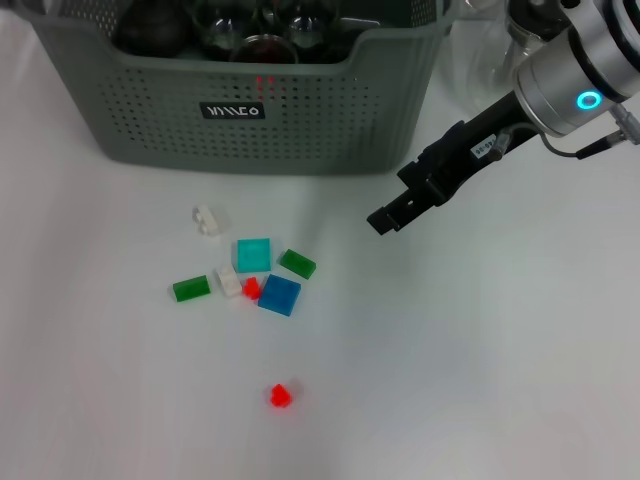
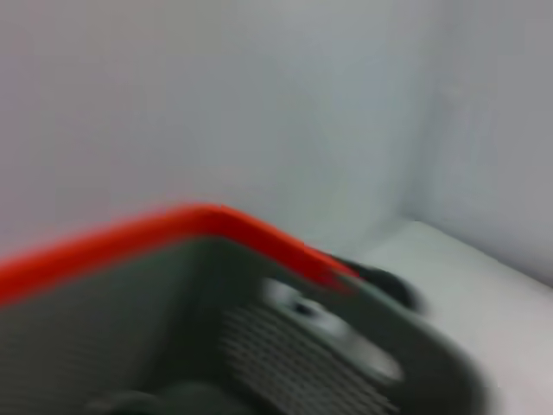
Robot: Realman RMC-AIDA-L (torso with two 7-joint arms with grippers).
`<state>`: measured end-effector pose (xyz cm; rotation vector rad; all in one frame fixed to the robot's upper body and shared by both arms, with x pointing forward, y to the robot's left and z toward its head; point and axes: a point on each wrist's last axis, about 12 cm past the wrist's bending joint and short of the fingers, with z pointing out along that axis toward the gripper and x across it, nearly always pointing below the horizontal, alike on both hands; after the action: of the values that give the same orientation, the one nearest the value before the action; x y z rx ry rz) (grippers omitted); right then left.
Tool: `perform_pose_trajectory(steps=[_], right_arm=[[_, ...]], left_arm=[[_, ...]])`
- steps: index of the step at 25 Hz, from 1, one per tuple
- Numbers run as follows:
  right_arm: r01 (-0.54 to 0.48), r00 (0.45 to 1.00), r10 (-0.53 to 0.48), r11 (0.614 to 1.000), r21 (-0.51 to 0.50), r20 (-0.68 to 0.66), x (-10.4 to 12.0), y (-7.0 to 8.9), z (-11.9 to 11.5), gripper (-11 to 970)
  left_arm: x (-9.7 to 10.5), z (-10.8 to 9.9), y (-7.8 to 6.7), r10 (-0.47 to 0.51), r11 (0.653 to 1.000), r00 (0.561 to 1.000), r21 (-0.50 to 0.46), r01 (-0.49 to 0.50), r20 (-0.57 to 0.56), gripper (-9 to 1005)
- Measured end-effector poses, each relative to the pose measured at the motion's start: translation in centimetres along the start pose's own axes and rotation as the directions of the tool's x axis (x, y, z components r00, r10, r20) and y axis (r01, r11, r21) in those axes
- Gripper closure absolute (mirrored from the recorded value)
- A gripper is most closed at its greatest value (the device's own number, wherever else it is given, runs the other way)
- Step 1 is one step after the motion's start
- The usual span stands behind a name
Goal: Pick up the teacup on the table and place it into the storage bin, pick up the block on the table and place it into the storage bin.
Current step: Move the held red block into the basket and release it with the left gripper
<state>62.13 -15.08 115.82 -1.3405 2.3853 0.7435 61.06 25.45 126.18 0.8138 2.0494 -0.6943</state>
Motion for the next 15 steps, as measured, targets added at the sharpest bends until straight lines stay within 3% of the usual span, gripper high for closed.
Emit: perform_pose_trajectory(steps=[2, 3, 6, 11, 13, 15], right_arm=[[0.006, 1.000, -0.006, 1.000, -0.003, -0.002, 0.0, 0.1, 0.1, 12], [0.008, 1.000, -0.009, 1.000, -0.006, -0.004, 0.0, 0.1, 0.1, 12], [0.018, 1.000, -0.018, 1.000, -0.008, -0.009, 0.0, 0.2, 0.1, 12], [0.031, 0.999, -0.031, 0.999, -0.009, -0.016, 0.0, 0.2, 0.0, 12], [0.037, 0.999, -0.038, 0.999, -0.009, -0.020, 0.1, 0.2, 0.0, 12], [0.044, 0.999, -0.044, 0.999, -0.007, -0.023, 0.0, 0.1, -0.1, 12]], left_arm=[[-1.6, 1.4, 2.1, -0.051, 0.993, 0.999, -0.106, 0.051, 0.011, 343], [-1.6, 1.4, 2.1, -0.051, 0.993, 0.999, -0.106, 0.051, 0.011, 344], [-3.1, 3.9, 3.9, -0.083, 0.974, 0.996, -0.215, 0.076, -0.025, 344], [-3.6, 7.7, 5.3, -0.092, 0.941, 0.988, -0.336, 0.045, -0.123, 346], [-3.6, 8.4, 5.4, -0.089, 0.932, 0.987, -0.359, 0.036, -0.133, 346], [-3.5, 10.4, 5.3, -0.080, 0.914, 0.982, -0.406, 0.004, -0.170, 347]])
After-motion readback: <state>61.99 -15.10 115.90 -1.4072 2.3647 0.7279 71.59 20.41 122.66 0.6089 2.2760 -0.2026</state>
